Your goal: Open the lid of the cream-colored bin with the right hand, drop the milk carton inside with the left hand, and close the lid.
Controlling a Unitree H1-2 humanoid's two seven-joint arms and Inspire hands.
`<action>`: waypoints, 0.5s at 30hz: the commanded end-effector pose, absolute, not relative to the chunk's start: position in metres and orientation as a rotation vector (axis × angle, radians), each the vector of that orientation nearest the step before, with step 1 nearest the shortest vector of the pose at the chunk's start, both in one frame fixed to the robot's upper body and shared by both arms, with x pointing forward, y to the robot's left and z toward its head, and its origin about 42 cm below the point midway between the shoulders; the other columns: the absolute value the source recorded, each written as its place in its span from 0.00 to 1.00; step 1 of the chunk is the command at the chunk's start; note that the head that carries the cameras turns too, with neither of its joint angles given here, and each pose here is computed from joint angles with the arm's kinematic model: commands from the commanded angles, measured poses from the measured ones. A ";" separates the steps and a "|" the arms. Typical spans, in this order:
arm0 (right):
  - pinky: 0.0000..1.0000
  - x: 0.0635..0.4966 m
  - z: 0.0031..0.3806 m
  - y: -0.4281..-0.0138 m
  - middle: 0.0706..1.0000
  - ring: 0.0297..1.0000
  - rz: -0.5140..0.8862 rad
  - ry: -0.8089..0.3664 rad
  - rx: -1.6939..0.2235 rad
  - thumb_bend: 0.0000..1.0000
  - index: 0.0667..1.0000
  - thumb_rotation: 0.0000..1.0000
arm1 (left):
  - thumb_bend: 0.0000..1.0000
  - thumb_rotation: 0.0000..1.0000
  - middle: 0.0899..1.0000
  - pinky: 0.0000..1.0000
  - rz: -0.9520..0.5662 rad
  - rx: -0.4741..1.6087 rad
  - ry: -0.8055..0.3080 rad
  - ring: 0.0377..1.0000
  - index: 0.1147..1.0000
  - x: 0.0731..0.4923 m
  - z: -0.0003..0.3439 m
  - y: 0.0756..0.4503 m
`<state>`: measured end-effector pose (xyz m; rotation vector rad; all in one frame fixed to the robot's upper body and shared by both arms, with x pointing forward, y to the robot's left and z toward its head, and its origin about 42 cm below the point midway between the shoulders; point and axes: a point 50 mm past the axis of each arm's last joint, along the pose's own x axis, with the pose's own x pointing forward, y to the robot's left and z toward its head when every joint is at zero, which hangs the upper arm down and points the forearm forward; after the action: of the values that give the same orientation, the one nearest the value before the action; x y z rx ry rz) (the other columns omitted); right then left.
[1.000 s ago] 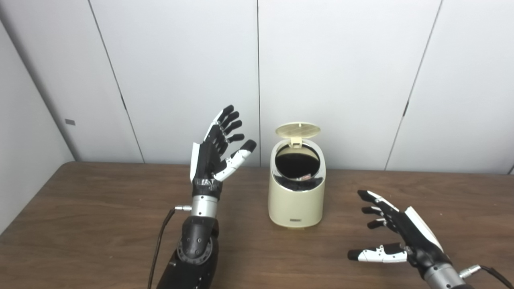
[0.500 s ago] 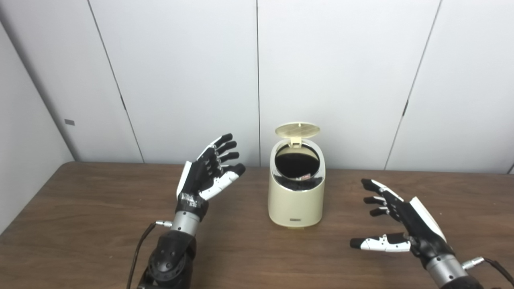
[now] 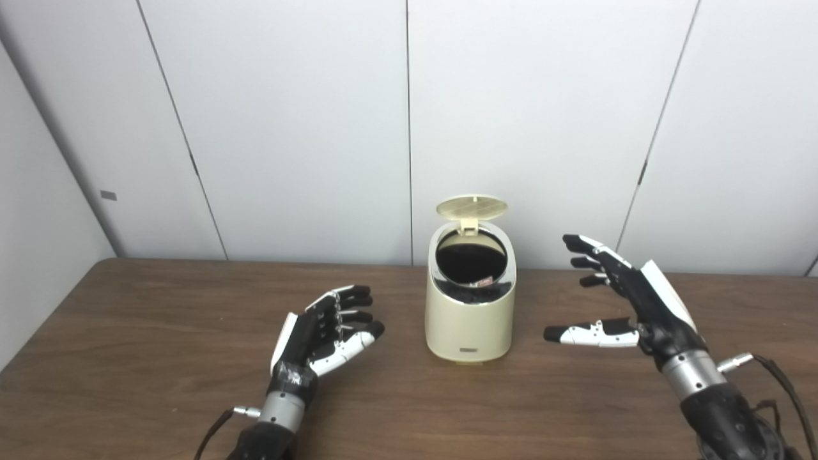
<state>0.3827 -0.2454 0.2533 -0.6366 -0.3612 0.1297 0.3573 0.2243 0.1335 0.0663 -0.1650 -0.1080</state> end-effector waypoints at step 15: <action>0.70 0.426 0.343 -0.206 0.89 0.84 0.173 -0.521 -0.781 0.80 0.84 0.50 | 0.64 0.29 0.75 0.62 -0.165 0.063 -0.188 0.72 0.78 0.350 0.109 0.208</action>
<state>0.4198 -0.2091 0.3101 -0.7414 -0.4344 0.1931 0.3531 0.2110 0.1201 0.0595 -0.1922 -0.1617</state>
